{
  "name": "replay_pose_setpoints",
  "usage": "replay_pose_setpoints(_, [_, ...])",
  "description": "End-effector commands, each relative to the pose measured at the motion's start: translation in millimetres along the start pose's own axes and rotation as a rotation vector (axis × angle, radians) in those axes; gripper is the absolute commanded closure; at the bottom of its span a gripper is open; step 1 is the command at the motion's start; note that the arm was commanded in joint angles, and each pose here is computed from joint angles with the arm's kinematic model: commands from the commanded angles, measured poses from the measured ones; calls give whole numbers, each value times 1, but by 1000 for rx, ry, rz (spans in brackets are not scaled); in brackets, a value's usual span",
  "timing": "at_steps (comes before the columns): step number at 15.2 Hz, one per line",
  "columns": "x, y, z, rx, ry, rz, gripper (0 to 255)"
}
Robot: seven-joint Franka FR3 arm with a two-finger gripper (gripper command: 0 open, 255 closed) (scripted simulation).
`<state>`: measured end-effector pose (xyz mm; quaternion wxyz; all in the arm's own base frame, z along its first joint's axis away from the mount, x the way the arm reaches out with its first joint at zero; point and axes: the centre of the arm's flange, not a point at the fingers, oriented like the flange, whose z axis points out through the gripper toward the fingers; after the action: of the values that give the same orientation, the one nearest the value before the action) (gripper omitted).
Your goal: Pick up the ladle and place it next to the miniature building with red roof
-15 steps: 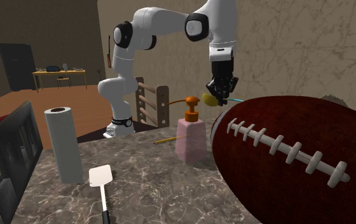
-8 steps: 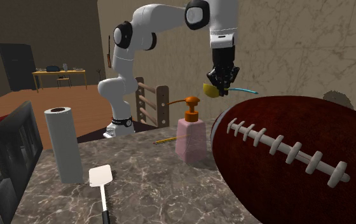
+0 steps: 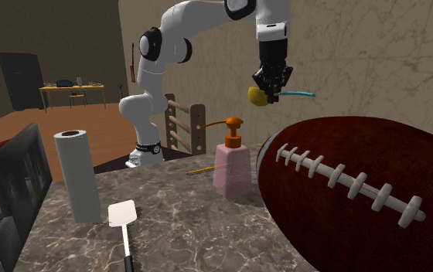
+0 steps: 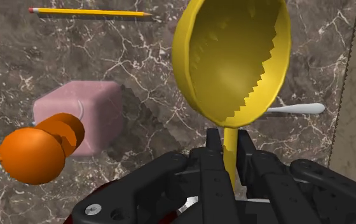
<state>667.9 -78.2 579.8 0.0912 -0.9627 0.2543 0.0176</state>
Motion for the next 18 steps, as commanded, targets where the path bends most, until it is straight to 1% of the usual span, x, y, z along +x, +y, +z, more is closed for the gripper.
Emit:
replay_pose_setpoints(1, [-1,-1,-10,0,0,0,255])
replay_pose_setpoints(5, [-2,-4,-27,0,0,0,255])
replay_pose_setpoints(18, [-31,163,-53,0,0,0,255])
